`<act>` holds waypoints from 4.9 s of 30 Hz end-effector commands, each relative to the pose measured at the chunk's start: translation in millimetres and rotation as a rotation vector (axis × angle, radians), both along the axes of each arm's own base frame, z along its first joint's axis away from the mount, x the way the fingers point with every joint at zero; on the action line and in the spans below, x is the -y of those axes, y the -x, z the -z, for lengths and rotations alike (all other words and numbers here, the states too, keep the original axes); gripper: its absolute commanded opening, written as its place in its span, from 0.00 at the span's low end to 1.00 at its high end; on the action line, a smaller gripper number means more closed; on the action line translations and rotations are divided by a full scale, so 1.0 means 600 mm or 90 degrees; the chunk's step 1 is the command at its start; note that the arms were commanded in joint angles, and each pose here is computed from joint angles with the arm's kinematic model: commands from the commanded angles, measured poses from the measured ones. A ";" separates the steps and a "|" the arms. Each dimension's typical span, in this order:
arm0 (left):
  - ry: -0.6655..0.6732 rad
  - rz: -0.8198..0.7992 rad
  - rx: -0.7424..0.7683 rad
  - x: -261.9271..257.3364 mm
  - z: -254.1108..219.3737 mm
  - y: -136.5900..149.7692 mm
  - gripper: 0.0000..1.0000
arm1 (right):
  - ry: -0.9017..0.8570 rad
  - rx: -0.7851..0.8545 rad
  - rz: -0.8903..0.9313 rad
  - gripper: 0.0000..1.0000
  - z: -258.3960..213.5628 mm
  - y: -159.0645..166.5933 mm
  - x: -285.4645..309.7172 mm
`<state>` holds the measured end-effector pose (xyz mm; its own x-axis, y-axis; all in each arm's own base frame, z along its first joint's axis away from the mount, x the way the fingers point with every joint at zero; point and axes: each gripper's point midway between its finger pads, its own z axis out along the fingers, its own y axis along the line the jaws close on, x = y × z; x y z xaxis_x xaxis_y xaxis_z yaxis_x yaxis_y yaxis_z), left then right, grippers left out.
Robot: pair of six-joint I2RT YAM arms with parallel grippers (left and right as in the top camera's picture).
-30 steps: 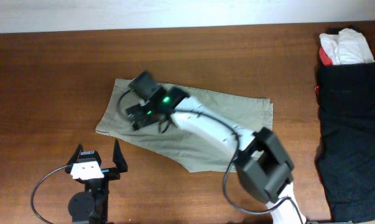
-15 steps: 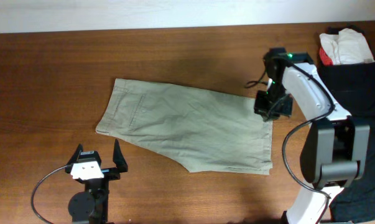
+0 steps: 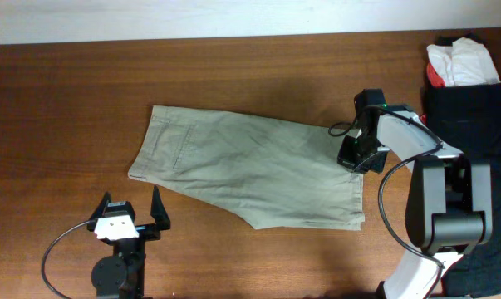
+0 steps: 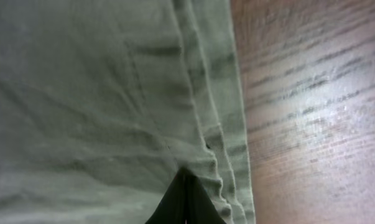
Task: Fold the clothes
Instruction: 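Release the shorts and lift the right gripper away to the right, then reach the left gripper to the shorts' left leg edge and grasp it, then lift the left edge with the left gripper and fold it rightward over the shorts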
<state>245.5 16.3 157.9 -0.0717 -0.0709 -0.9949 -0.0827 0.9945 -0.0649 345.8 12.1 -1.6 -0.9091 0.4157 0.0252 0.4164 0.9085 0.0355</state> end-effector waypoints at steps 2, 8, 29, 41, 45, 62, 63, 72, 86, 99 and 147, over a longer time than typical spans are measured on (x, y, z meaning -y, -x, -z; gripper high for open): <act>-0.010 -0.002 -0.001 -0.001 0.002 0.000 0.99 | 0.066 0.046 0.066 0.04 0.019 -0.029 0.038; -0.010 -0.002 -0.001 -0.001 0.002 0.000 0.99 | 0.064 0.169 0.103 0.04 0.006 -0.106 0.072; -0.011 -0.009 0.002 -0.004 0.000 0.000 0.99 | -0.034 0.218 0.040 0.99 -0.314 -0.099 0.027; 0.021 0.224 0.100 0.100 -0.104 0.009 0.99 | -0.033 0.218 0.040 0.99 -0.314 -0.099 0.027; 0.005 0.275 -0.029 0.119 -0.154 -0.045 0.99 | -0.033 0.218 0.040 0.99 -0.314 -0.099 0.027; 0.041 0.138 -0.745 -0.052 0.176 -0.307 0.99 | -0.033 0.218 0.040 0.99 -0.314 -0.099 0.027; 0.047 0.164 -0.752 -0.048 0.189 -0.305 0.99 | -0.033 0.218 0.040 0.99 -0.314 -0.099 0.027; 0.132 0.340 -0.813 0.021 0.270 -0.268 0.99 | -0.033 0.218 0.040 0.99 -0.314 -0.099 0.027; 0.199 0.417 -0.837 0.085 0.270 -0.231 0.00 | -0.033 0.218 0.040 0.99 -0.314 -0.099 0.027; 0.085 -0.119 -0.881 -0.115 0.010 -0.293 0.00 | -0.033 0.218 0.040 0.99 -0.314 -0.099 0.027; -0.188 0.044 -0.828 0.211 -0.100 -0.256 0.00 | -0.033 0.218 0.040 0.99 -0.314 -0.099 0.027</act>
